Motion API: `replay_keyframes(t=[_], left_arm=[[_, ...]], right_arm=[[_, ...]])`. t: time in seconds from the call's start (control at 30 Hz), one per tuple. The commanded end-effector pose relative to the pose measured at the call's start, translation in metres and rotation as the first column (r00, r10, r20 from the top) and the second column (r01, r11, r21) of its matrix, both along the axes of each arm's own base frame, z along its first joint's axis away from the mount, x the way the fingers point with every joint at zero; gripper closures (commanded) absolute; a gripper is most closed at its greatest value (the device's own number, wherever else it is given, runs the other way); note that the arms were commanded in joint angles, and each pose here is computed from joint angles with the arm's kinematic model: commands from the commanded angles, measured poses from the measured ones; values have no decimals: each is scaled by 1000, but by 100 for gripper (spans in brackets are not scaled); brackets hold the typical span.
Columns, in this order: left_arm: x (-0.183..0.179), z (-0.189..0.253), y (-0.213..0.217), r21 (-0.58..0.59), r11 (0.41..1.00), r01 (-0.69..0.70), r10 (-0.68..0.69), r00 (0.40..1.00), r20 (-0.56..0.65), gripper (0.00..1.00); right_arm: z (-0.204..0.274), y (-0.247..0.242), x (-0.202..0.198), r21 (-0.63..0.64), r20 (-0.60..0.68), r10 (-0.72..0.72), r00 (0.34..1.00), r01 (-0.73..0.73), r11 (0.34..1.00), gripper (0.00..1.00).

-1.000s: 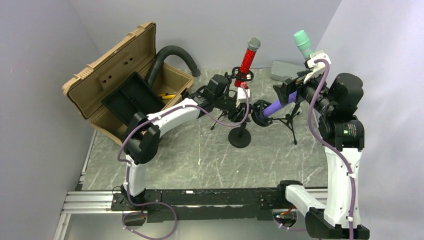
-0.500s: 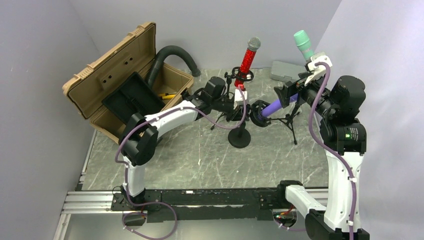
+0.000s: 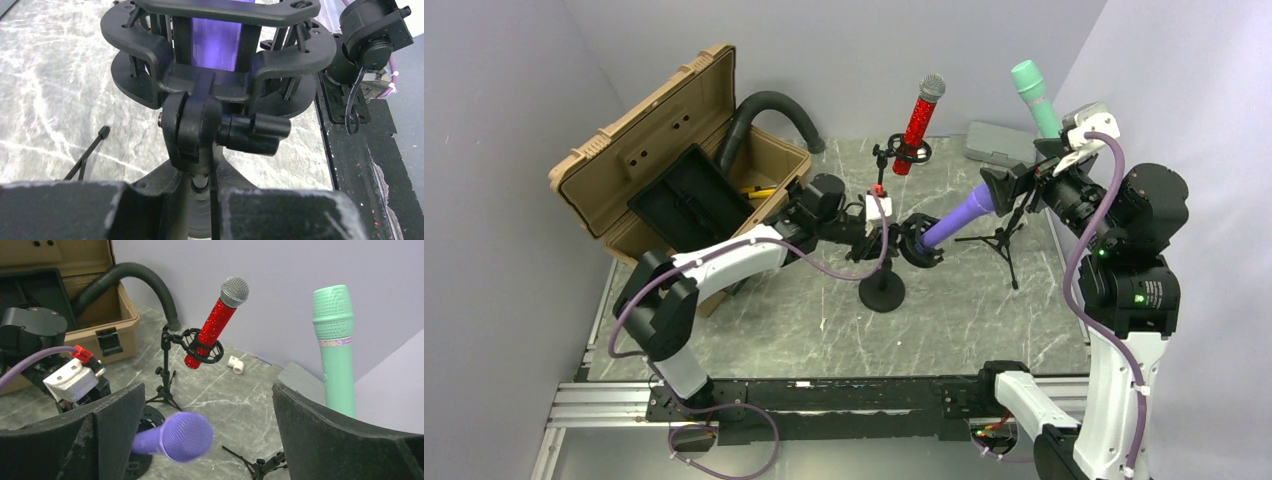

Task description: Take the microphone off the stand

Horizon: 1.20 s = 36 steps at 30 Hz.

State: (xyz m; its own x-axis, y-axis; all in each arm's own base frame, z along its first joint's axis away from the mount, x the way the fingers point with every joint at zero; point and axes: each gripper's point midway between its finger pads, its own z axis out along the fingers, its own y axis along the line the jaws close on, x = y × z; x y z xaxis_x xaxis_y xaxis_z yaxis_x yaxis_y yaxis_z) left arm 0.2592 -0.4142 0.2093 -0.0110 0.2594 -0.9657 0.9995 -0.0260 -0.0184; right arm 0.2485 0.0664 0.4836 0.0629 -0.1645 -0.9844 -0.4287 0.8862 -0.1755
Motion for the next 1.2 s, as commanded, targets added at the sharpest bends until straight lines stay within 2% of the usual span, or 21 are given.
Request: replay_keyframes(t=[0.0,0.2,0.43,0.67,0.97,1.17], left_arm=[[15,33,25,-83,989,-123,125,992,17,100],[33,39,69,-130,958,-254,263,963,55,100],[38,43,105,-199,916,-349,372,924,92,100],[25,35,106,-199,927,-317,336,940,65,100],[16,33,99,-197,944,-264,275,961,27,100],[13,29,97,-189,953,-235,243,970,20,100]], right_arm=[[19,7,-11,37,41,32,999,-33,999,0],[14,19,-14,54,30,100,995,-101,993,0],[-41,53,-2,138,-85,325,942,-311,940,0],[-91,87,15,221,-143,495,857,-460,860,1],[-127,132,17,219,-128,658,742,-625,749,0],[-132,147,26,206,-84,682,726,-657,725,1]])
